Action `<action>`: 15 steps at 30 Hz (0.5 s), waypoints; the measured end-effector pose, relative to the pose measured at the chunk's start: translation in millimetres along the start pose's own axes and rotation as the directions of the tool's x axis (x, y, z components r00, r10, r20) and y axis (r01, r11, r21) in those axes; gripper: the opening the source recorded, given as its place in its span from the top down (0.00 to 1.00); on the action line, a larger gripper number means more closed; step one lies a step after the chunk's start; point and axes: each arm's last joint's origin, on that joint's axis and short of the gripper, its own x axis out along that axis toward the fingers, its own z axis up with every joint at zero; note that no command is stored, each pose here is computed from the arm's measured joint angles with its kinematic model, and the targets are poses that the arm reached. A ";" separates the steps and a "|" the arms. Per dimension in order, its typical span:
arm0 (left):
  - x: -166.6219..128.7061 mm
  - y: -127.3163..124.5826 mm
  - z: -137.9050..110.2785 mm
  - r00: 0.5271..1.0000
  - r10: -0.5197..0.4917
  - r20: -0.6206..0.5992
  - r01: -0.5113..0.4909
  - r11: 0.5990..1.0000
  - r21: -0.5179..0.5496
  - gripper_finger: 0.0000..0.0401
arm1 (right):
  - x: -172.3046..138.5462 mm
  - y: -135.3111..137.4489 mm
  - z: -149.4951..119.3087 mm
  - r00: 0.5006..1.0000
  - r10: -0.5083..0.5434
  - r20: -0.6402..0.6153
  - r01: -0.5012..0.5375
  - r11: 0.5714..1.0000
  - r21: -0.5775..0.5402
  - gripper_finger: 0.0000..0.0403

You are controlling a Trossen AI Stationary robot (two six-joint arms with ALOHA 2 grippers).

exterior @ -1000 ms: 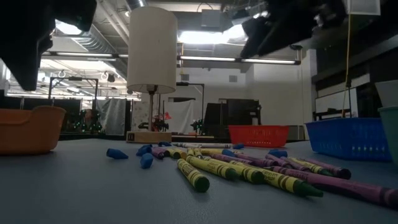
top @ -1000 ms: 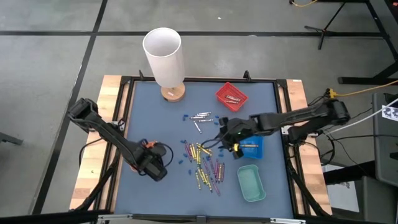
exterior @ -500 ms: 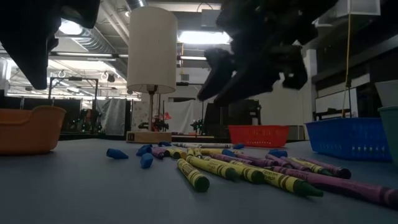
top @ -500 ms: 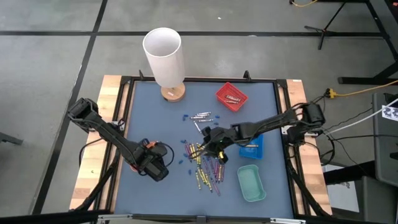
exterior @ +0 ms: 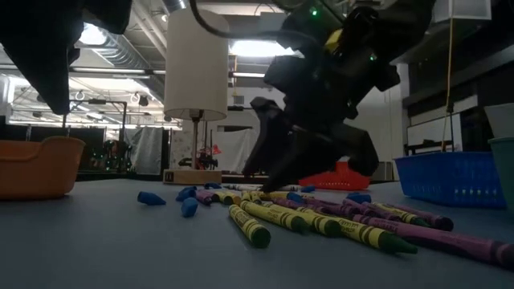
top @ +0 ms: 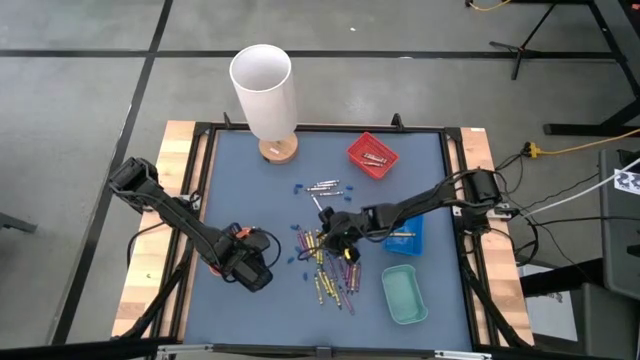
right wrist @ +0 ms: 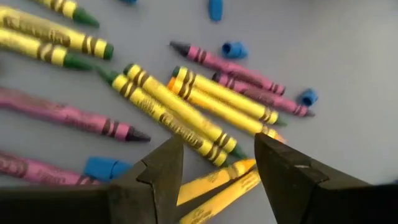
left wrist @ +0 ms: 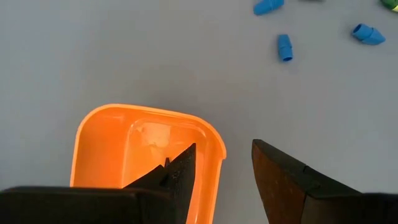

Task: Sort crayons
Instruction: Put the green crayon into the green bin

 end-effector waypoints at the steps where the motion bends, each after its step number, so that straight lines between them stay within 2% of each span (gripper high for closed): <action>1: 0.0 0.0 0.0 1.000 0.000 0.000 0.000 1.000 0.000 0.65 | 0.1 0.2 -0.3 1.000 0.002 -0.003 -0.002 1.000 0.000 0.51; 15: 0.1 -0.6 0.7 1.000 -0.001 0.019 0.001 1.000 -0.002 0.65 | 9.7 3.7 -4.4 1.000 0.023 -0.006 -0.023 1.000 -0.015 0.51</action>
